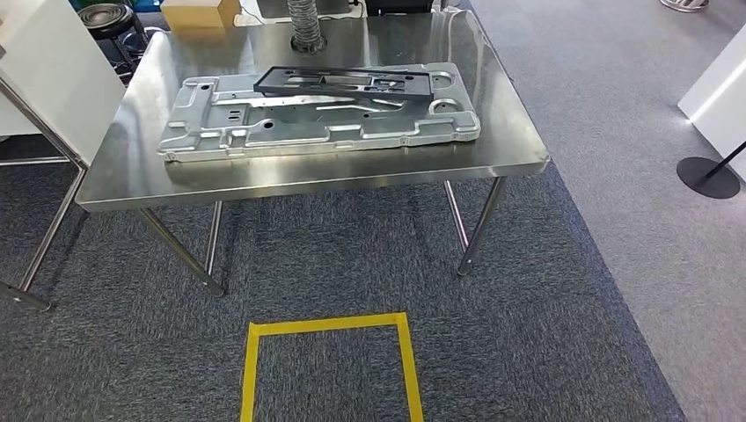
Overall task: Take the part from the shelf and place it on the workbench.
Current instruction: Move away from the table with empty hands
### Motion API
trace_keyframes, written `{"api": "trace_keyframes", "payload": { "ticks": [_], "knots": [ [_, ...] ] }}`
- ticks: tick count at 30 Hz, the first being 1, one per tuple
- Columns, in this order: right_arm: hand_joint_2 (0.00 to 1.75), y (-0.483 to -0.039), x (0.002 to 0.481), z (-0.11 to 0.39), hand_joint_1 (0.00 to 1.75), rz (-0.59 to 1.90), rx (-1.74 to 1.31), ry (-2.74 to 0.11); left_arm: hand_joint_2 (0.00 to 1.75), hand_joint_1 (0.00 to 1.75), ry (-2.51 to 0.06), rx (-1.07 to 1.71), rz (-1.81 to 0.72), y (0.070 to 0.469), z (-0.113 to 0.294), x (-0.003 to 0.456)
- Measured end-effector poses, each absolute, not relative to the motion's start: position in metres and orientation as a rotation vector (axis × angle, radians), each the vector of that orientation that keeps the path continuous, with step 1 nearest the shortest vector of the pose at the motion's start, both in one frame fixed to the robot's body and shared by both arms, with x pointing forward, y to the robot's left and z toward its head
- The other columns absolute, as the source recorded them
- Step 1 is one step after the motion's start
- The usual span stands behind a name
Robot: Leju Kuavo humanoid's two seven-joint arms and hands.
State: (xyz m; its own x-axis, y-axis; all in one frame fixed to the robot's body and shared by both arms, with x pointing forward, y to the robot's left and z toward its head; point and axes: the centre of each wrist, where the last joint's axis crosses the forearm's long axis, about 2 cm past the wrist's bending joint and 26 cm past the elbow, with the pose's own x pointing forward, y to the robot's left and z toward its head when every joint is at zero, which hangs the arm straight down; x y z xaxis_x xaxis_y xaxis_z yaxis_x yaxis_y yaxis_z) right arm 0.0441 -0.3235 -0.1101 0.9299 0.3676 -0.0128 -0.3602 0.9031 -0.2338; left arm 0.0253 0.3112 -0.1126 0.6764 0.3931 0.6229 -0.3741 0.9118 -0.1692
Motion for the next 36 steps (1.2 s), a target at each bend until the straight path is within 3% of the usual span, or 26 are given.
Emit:
{"api": "trace_keyframes", "payload": {
  "ticks": [36],
  "knots": [
    [0.0, -0.3219, 0.0426, -0.1107, 0.0, 0.274, -0.165, -0.182, 0.0, 0.0, -0.706, -0.011, 0.418, 0.3134, -0.1123, 0.0281]
  ]
}}
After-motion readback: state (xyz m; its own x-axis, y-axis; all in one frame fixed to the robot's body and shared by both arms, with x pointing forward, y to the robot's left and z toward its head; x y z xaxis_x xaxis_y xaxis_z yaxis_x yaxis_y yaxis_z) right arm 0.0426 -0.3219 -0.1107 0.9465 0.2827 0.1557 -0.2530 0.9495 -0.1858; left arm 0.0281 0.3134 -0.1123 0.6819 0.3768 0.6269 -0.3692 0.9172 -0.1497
